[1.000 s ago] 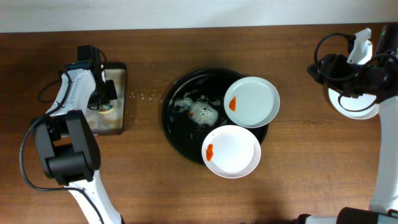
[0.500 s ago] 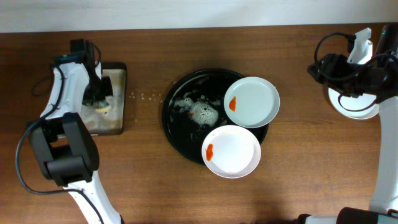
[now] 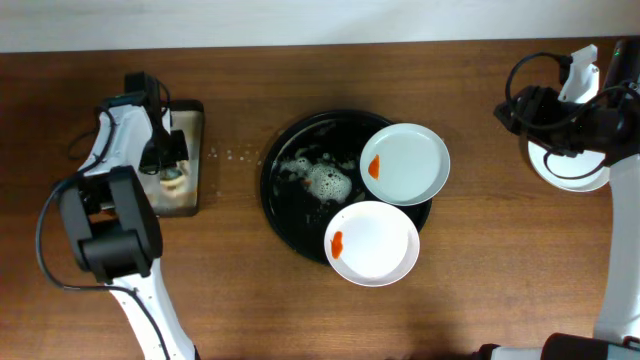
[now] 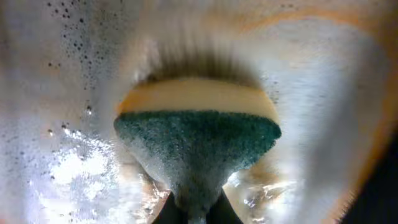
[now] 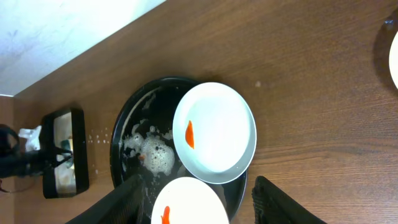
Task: Clean dirty plates on tray and stack at the side
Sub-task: 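Dip and rub the sponge in the soapy water with the left gripper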
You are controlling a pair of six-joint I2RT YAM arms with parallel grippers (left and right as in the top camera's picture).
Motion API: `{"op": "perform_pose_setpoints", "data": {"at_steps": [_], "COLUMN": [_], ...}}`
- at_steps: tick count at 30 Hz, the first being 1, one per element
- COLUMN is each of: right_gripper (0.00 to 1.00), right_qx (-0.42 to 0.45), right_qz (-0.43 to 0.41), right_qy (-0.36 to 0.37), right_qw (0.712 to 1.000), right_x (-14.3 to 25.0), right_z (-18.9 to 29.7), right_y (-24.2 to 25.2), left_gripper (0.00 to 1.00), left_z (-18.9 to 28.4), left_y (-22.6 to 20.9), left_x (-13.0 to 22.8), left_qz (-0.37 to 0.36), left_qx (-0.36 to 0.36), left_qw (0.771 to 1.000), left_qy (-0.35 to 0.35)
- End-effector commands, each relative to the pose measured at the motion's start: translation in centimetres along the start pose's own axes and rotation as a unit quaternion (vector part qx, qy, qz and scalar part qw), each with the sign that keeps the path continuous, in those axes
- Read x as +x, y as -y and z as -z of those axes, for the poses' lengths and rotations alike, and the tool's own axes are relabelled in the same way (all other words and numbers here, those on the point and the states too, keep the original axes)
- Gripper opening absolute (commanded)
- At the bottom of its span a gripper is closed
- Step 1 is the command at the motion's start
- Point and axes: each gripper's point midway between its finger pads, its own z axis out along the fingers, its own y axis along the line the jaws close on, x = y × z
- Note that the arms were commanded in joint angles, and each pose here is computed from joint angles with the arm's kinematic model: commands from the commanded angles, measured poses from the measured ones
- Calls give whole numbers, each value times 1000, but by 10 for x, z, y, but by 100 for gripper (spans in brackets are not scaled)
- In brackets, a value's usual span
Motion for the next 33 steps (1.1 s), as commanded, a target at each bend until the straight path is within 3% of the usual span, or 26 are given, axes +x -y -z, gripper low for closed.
{"op": "perform_pose_setpoints", "data": {"at_steps": [1, 6, 15, 29, 33], "right_gripper": [57, 57, 57, 57, 57], "right_qx": [-7, -7, -7, -8, -8], "right_qz": [8, 8, 9, 9, 9], "right_qy": [2, 2, 4, 3, 4], "right_qw": [1000, 1000, 1000, 1000, 1000], "right_x": [0, 0, -1, -1, -1], "right_z": [2, 2, 2, 2, 2], "right_y": [-6, -6, -6, -6, -6], "left_gripper": [0, 0, 0, 0, 0], "left_z": [-24, 3, 123, 119, 125], "left_y": [-2, -4, -4, -2, 21], "left_x": [15, 6, -24, -20, -15], "left_qz": [-13, -10, -9, -11, -30], "left_qx": [-3, -3, 6, 9, 38], "left_qw": [999, 1000, 995, 996, 996], "left_qy": [-36, -22, 95, 85, 80]}}
